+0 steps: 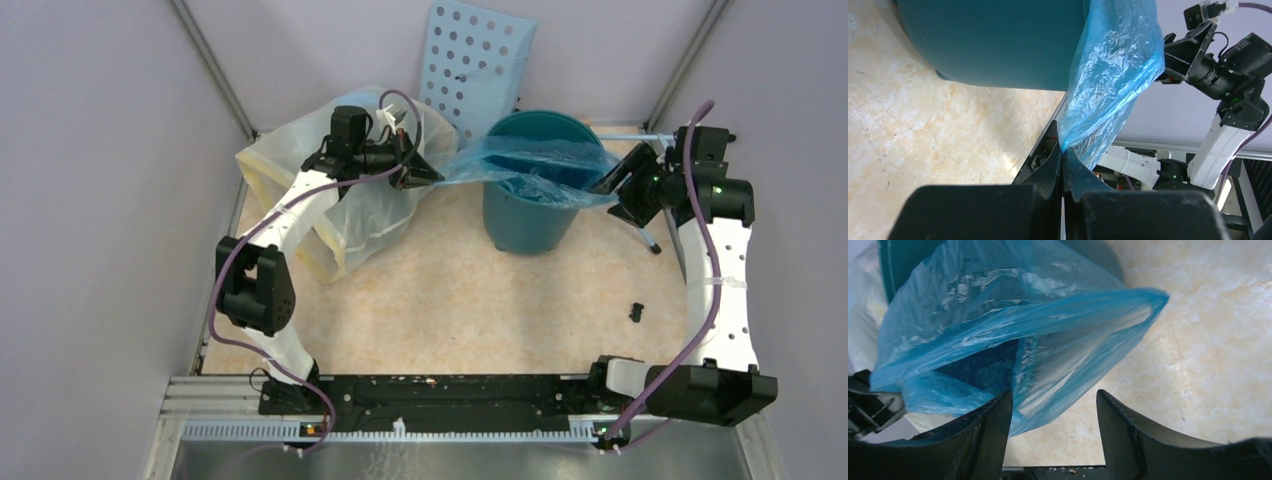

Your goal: Put the trash bags into the trash bin

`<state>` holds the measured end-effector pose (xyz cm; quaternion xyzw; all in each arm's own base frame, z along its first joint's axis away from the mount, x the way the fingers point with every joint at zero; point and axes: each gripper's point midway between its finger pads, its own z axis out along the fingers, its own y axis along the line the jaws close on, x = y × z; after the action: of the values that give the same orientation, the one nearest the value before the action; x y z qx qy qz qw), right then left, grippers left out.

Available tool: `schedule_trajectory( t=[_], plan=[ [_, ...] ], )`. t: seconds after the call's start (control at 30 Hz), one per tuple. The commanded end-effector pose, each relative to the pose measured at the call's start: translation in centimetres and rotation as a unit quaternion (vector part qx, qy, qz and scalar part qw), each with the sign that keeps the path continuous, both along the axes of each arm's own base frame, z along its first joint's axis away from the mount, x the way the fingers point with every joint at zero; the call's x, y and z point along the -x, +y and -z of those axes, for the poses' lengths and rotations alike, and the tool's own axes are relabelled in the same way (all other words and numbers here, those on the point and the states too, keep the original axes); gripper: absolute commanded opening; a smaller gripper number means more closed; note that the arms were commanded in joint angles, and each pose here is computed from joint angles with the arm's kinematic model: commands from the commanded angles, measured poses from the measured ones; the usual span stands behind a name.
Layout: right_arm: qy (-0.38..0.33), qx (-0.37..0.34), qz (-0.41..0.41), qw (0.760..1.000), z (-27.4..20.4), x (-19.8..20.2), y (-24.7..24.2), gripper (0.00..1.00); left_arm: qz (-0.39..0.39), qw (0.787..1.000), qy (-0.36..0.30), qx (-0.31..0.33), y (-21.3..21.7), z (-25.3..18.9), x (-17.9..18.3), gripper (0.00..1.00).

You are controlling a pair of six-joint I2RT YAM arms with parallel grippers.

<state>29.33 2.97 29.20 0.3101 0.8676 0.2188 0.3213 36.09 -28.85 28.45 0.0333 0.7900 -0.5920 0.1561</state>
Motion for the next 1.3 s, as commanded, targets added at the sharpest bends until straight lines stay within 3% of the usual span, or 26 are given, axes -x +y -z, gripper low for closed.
schedule_trajectory(
  t=[0.0, 0.2, 0.37, 0.6, 0.63, 0.83, 0.93, 1.07, 1.27],
  plan=[
    [-0.012, -0.04, -0.008, 0.999, -1.5, 0.1, 1.2, 0.44, 0.019, 0.999, -0.033, 0.002, 0.4, -1.6, 1.2, 0.0],
    [0.005, -0.028, -0.013, 1.0, 0.2, 1.7, 1.2, 0.0, 0.01, 0.998, -0.054, -0.044, 0.9, -1.1, 0.3, 0.0],
    [0.032, -0.038, -0.03, 0.998, 3.3, 2.4, 1.7, 0.0, 0.009, 0.996, -0.051, -0.07, 1.2, 0.2, -0.1, 0.0],
    [0.031, 0.011, -0.005, 0.999, 5.7, 0.7, -0.3, 0.0, -0.011, 0.994, -0.063, -0.088, 1.3, 1.4, -2.1, 0.0],
    [0.022, 0.018, -0.002, 1.0, 5.4, 0.0, -0.7, 0.03, -0.016, 0.994, -0.066, -0.083, 1.1, 1.2, -2.6, 0.0],
    [-0.041, 0.092, 0.001, 0.995, 1.4, -2.7, -2.9, 0.52, -0.042, 0.994, -0.093, -0.043, -0.2, -0.1, -6.1, 0.0],
    [-0.07, 0.14, 0.006, 0.988, -0.6, -2.8, -4.2, 0.64, -0.046, 0.994, -0.098, -0.027, -0.7, -0.4, -7.0, 0.0],
    [-0.079, 0.182, 0.014, 0.98, -1.7, -2.7, -5.6, 0.7, -0.043, 0.994, -0.095, -0.016, -1.5, 0.1, -7.6, 0.01],
    [-0.114, 0.184, 0.013, 0.976, -2.0, -4.7, -5.6, 0.67, -0.032, 0.996, -0.086, -0.005, -2.9, 1.4, -8.4, 0.01]
  ],
)
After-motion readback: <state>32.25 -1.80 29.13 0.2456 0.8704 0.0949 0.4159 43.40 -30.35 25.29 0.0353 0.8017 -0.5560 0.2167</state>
